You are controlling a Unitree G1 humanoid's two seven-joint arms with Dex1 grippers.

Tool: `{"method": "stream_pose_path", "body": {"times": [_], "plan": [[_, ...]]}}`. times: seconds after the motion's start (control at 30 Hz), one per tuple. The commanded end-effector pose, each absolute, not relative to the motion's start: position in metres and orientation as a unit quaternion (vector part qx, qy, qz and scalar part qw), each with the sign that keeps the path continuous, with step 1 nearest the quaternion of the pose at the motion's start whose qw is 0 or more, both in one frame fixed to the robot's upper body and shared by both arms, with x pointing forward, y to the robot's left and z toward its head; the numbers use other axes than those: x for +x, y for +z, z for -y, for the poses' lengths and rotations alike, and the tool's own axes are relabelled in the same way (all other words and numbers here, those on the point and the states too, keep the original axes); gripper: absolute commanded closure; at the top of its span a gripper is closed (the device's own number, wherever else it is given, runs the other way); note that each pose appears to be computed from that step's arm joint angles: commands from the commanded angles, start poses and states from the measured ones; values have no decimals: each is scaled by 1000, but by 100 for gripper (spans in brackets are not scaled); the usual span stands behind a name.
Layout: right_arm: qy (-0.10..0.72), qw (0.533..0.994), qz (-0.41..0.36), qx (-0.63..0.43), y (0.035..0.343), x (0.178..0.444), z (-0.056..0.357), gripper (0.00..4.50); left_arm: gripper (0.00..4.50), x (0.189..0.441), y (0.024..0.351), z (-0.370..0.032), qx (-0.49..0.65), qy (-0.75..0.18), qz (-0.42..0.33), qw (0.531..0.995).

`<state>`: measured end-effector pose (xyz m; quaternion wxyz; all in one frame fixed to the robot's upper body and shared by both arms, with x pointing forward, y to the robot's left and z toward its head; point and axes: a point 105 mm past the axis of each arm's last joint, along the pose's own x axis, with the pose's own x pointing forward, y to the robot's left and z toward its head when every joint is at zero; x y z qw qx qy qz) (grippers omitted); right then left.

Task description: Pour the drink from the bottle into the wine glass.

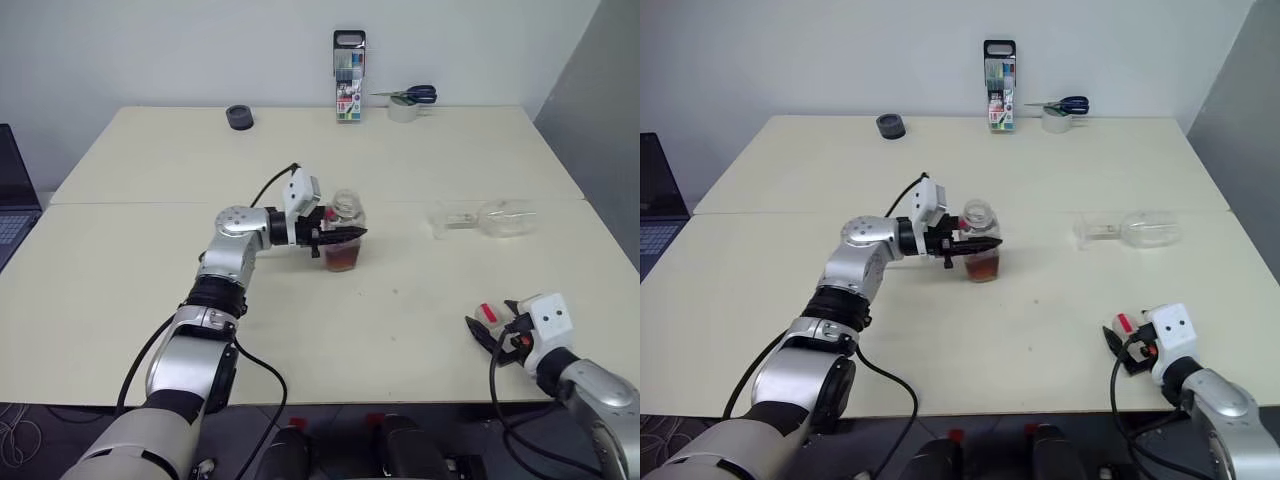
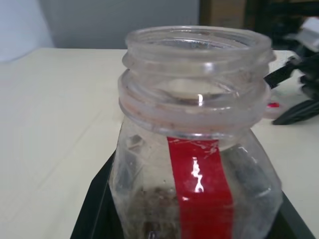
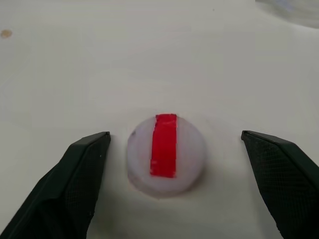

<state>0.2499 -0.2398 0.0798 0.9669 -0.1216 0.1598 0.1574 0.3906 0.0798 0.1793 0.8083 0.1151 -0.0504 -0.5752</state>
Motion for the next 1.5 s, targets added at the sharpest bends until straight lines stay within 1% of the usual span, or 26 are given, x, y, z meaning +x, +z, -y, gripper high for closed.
{"method": "stream_pose_path", "body": {"times": [0.03, 0.13, 0.27, 0.53, 0.73, 0.9, 1.1, 1.17, 1.23, 1.33, 1.37, 1.4, 1.5], "plan": [[257, 957, -72, -114, 135, 252, 203, 0, 284, 408, 205, -107, 115, -488, 94, 860], [345, 931, -41, -112, 156, 255, 163, 0, 284, 422, 212, -133, 102, -405, 99, 903], [417, 900, 0, -126, 175, 276, 109, 0, 284, 433, 210, -171, 89, -303, 87, 945], [440, 889, 28, -126, 191, 319, 46, 0, 284, 437, 208, -219, 65, -175, 79, 979], [453, 881, 43, -132, 198, 330, 20, 0, 284, 432, 199, -242, 40, -117, 78, 989], [462, 875, 47, -132, 200, 331, 12, 0, 284, 431, 194, -244, 25, -100, 79, 992], [466, 874, 46, -130, 200, 331, 7, 0, 284, 432, 179, -246, 19, -88, 62, 994], [466, 874, 46, -129, 200, 331, 6, 0, 212, 432, 176, -246, 14, -87, 58, 994], [464, 875, 48, -129, 200, 332, 5, 0, 156, 431, 172, -244, 11, -93, 53, 994], [458, 878, 53, -130, 201, 333, 5, 0, 53, 431, 169, -244, 13, -97, 50, 994], [456, 879, 55, -130, 201, 333, 5, 0, 25, 430, 169, -244, 14, -96, 49, 994], [455, 879, 56, -130, 201, 333, 4, 0, 4, 430, 167, -243, 18, -102, 48, 993], [453, 880, 57, -130, 199, 333, 4, 0, 4, 427, 161, -241, 31, -106, 42, 993]]}}
